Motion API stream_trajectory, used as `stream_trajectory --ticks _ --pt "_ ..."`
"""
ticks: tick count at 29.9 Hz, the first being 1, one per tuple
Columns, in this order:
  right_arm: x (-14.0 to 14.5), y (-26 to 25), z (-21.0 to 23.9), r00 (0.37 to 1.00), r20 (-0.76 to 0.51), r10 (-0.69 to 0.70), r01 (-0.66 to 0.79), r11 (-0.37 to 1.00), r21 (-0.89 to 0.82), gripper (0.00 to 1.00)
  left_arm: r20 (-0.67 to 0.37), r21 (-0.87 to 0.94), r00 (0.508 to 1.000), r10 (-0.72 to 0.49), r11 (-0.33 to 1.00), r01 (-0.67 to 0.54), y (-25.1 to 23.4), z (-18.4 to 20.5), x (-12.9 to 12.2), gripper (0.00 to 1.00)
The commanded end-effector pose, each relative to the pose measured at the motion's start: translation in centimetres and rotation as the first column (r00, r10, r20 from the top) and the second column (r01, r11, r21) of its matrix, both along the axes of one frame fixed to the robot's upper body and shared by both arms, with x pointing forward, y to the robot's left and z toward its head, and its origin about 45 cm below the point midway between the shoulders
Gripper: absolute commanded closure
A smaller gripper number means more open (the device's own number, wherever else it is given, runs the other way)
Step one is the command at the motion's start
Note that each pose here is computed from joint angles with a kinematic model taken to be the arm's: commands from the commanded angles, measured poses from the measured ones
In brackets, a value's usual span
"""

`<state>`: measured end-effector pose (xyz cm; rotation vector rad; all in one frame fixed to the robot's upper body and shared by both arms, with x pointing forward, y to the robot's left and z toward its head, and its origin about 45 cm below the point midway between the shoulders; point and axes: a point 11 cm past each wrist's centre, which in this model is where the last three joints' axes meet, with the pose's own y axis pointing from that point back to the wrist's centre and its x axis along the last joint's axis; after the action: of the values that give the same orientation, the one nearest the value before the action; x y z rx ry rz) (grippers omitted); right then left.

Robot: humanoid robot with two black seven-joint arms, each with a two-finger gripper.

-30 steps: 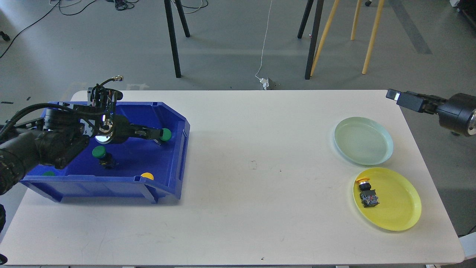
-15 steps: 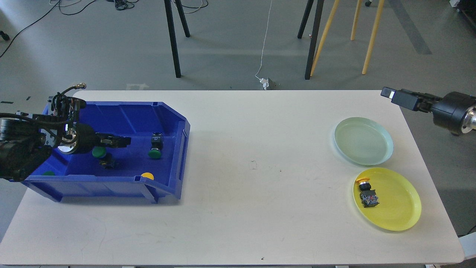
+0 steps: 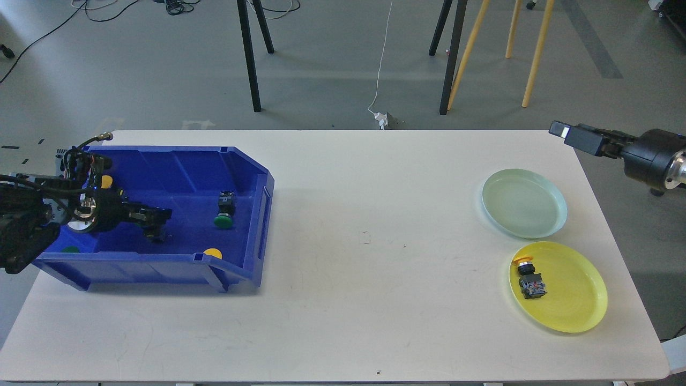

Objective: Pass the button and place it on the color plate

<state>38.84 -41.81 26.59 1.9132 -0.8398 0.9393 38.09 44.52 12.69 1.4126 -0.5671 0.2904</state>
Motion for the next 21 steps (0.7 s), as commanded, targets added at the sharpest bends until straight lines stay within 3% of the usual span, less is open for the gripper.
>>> stream_trajectory --ticks 1,6,15,21 --pt "0.0 0.0 0.0 1.0 0.001 0.0 0.0 1.0 0.0 0.26 0.002 0.024 1.0 -0.007 1.0 0.007 0.6 -0.1 -0.2 0.23" --pt "0.0 0.1 0.0 1.0 0.002 0.001 -0.001 1.0 0.003 0.26 0.004 0.037 1.0 0.002 0.999 -0.002 1.4 0.3 -0.5 0.24" --pt "0.0 0.1 0.1 1.0 0.004 0.002 -0.002 1.0 0.003 0.26 -0.011 0.067 1.0 0.005 0.998 -0.005 2.7 0.5 -1.2 0.37" --pt "0.1 0.2 0.1 1.0 0.003 0.003 -0.003 1.0 0.004 0.26 -0.007 0.068 1.0 0.008 0.998 -0.007 2.9 0.7 -1.1 0.55"
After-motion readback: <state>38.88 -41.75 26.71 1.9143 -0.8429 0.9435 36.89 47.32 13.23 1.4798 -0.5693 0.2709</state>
